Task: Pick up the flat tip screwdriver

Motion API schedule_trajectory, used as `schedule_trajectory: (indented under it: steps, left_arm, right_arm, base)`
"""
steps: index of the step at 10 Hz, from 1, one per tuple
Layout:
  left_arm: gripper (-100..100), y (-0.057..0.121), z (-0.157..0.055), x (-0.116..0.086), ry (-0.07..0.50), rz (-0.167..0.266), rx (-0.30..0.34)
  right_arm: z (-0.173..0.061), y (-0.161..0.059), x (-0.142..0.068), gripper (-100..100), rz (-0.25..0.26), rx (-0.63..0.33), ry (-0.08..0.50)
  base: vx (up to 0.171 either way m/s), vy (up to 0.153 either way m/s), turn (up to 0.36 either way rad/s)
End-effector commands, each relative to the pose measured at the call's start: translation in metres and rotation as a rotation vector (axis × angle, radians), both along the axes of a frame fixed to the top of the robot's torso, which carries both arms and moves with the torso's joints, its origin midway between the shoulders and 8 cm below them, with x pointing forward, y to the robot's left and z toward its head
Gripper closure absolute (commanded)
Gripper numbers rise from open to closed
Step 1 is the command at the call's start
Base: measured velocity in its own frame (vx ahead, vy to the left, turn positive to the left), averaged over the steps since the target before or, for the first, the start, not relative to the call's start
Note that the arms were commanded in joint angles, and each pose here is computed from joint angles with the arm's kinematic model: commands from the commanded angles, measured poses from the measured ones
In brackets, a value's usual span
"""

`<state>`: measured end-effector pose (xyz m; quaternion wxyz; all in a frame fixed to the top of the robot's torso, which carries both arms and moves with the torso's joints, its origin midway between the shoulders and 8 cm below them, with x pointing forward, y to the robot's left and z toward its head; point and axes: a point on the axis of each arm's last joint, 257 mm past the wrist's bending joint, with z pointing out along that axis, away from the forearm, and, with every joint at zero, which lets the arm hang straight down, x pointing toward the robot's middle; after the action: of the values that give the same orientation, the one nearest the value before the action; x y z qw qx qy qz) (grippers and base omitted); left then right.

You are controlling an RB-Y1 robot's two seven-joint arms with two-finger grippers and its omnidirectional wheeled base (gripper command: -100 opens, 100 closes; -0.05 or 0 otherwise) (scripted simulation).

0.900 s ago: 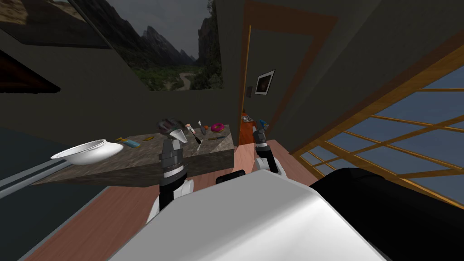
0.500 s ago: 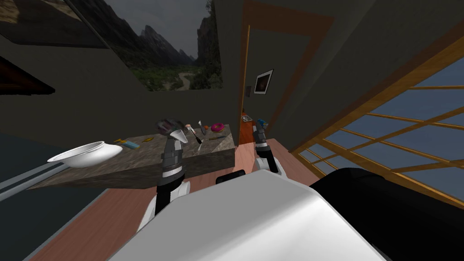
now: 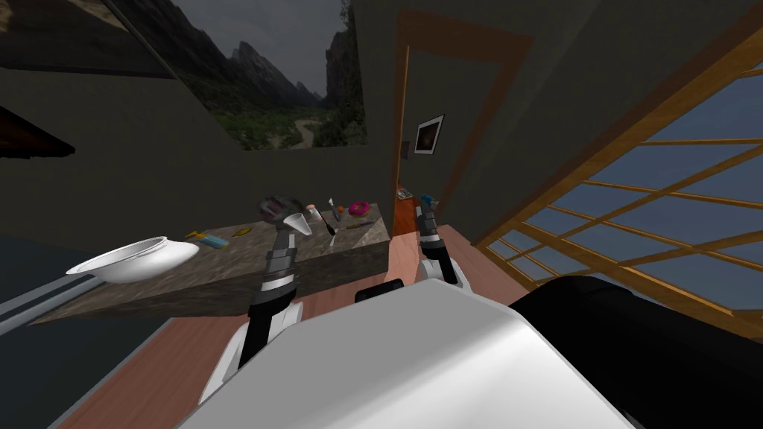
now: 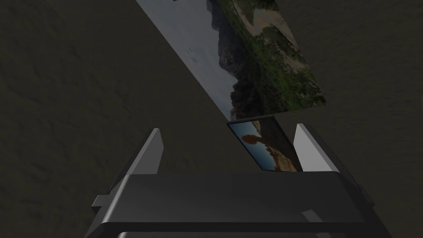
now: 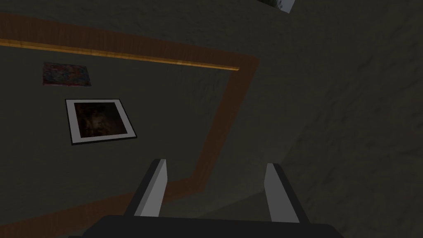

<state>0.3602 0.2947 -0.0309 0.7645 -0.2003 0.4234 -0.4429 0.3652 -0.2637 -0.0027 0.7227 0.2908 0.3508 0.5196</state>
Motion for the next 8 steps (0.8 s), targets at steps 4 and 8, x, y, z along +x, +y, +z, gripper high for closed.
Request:
schedule_trajectory:
  steps: [4, 8]
  left_arm:
    - [-100, 0.029, -0.026, 0.015, 0.113, 0.062, 0.076]
    - [-100, 0.056, -0.052, 0.028, 0.219, 0.116, 0.162]
  right_arm:
    - [0.000, 0.000, 0.000, 0, 0.000, 0.000, 0.000]
    - [0.000, 0.000, 0.000, 0, 0.000, 0.000, 0.000]
  base:
    - [-0.048, 0.138, -0.085]
    - [-0.027, 0.100, -0.095]
